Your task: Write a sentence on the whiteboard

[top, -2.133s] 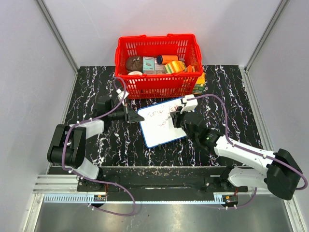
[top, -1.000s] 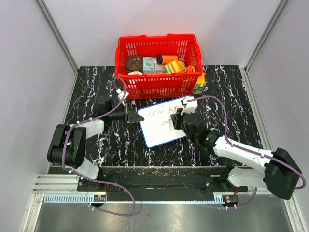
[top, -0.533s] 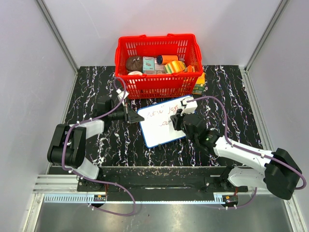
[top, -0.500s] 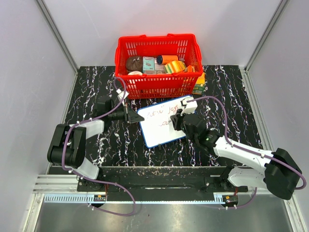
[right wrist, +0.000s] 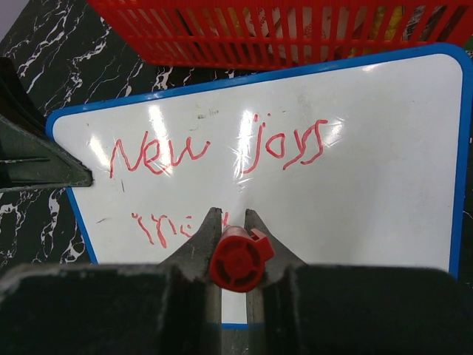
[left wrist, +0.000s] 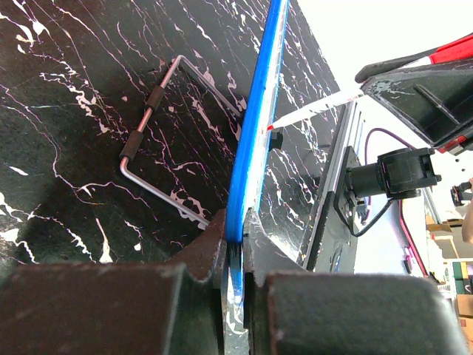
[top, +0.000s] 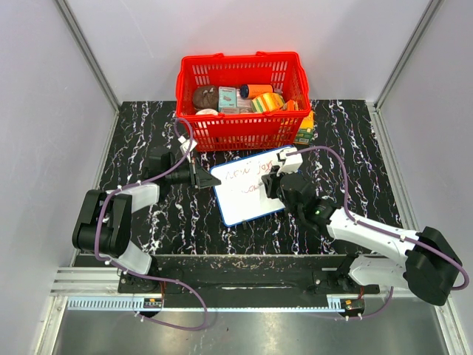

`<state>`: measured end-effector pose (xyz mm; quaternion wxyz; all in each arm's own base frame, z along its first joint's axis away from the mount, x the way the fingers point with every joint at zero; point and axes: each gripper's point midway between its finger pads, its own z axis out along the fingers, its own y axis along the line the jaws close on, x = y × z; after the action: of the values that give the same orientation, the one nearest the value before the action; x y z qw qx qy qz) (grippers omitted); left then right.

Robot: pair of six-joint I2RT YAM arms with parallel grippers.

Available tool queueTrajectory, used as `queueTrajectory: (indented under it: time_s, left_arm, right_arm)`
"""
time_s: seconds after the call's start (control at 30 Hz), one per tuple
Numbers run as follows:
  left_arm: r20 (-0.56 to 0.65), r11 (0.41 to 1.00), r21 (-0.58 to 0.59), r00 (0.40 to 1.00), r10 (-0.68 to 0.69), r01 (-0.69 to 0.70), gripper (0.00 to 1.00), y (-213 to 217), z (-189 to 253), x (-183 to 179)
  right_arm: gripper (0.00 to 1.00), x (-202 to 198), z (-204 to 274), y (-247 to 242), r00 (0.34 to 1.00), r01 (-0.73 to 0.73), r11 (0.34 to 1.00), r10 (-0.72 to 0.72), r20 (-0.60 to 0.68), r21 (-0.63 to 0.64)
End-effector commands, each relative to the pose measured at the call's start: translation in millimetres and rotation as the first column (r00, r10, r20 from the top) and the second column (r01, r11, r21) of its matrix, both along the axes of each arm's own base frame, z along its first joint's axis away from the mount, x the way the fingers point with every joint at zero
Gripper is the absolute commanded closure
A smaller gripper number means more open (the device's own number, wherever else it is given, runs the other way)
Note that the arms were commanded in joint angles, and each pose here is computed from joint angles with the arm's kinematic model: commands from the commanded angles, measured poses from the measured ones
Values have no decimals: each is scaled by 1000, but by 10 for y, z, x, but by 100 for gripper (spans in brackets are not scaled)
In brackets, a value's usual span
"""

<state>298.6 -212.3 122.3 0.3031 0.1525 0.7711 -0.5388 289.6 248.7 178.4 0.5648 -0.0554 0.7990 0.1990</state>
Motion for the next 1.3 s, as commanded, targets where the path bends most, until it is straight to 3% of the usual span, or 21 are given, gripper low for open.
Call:
queueTrajectory:
  time_s: [0.0, 0.63, 1.27]
  left_arm:
    - [110, 993, 91, 992, 60, -70, 100, 64, -139, 161]
    - [111, 993, 92, 992, 59, -70, 100, 65, -140, 157]
    - [110, 993, 92, 992, 61, -71, 100, 66, -137, 157]
  right_arm:
    - [100, 140, 281, -61, 996, 61, 998, -62, 66, 20]
    - [100, 155, 354, -126, 991, 90, 995, -93, 95, 36]
    - [100, 0, -29, -116, 1000, 26, 999, -26, 0, -27]
